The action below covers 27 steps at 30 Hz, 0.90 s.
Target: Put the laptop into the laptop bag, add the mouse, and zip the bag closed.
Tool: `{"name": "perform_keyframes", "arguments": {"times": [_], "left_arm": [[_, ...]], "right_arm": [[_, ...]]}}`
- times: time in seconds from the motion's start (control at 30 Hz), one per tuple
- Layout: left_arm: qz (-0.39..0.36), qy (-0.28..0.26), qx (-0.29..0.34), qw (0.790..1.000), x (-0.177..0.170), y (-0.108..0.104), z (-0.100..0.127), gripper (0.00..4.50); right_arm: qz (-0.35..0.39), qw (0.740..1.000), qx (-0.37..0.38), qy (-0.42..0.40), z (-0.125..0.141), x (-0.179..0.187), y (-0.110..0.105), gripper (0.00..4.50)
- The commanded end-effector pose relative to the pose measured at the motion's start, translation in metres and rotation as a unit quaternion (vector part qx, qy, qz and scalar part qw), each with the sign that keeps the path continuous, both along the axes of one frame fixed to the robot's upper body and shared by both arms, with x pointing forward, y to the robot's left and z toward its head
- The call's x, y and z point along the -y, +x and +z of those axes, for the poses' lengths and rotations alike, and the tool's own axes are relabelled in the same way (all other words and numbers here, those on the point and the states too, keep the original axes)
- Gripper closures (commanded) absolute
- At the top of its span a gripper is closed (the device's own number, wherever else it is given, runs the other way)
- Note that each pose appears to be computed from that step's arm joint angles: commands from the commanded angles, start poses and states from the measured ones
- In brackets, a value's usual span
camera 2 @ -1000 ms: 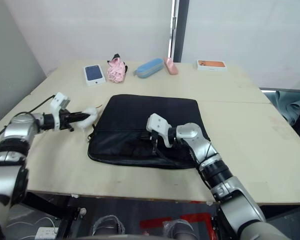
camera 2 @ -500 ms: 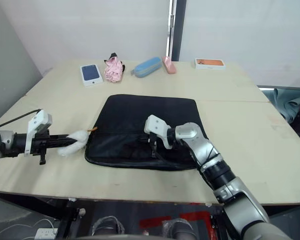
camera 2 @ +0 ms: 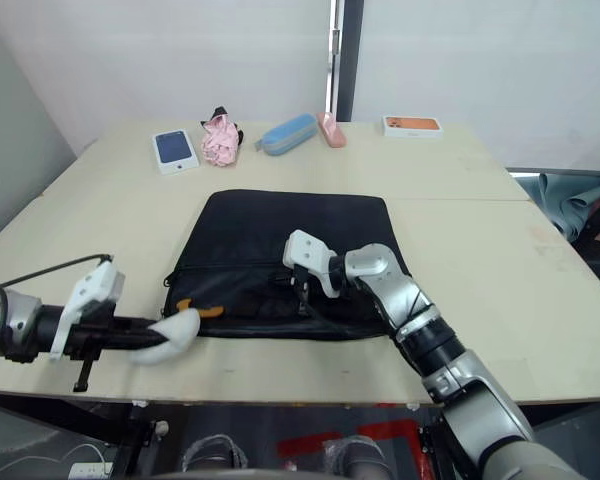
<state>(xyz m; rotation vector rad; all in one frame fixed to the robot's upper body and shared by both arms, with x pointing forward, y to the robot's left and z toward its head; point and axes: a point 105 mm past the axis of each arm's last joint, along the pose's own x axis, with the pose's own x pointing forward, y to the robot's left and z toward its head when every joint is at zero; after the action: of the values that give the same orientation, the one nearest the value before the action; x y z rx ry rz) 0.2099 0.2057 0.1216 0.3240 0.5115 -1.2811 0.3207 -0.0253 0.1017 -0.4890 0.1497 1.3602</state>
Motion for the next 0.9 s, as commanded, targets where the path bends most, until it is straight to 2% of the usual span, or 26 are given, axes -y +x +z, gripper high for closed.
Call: {"name": "perform_keyframes", "arguments": {"times": [0.03,0.27,0.67,0.9], "left_arm": [[-0.057,0.010,0.003,0.998,0.013,-0.009,-0.001,4.43],[-0.115,-0.012,0.002,0.993,0.043,-0.007,-0.008,4.43],[-0.197,-0.063,0.025,0.978,0.114,0.017,-0.016,4.43],[-0.249,-0.072,0.051,0.964,0.148,0.025,-0.022,4.43]], "right_arm": [[-0.033,0.997,-0.055,-0.052,-0.036,0.015,0.000,4.50],[-0.038,0.997,-0.057,-0.048,-0.038,0.011,0.001,4.50],[-0.040,0.997,-0.060,-0.043,-0.036,0.009,0.003,4.50],[-0.041,0.997,-0.061,-0.039,-0.035,0.006,0.005,4.50]]}}
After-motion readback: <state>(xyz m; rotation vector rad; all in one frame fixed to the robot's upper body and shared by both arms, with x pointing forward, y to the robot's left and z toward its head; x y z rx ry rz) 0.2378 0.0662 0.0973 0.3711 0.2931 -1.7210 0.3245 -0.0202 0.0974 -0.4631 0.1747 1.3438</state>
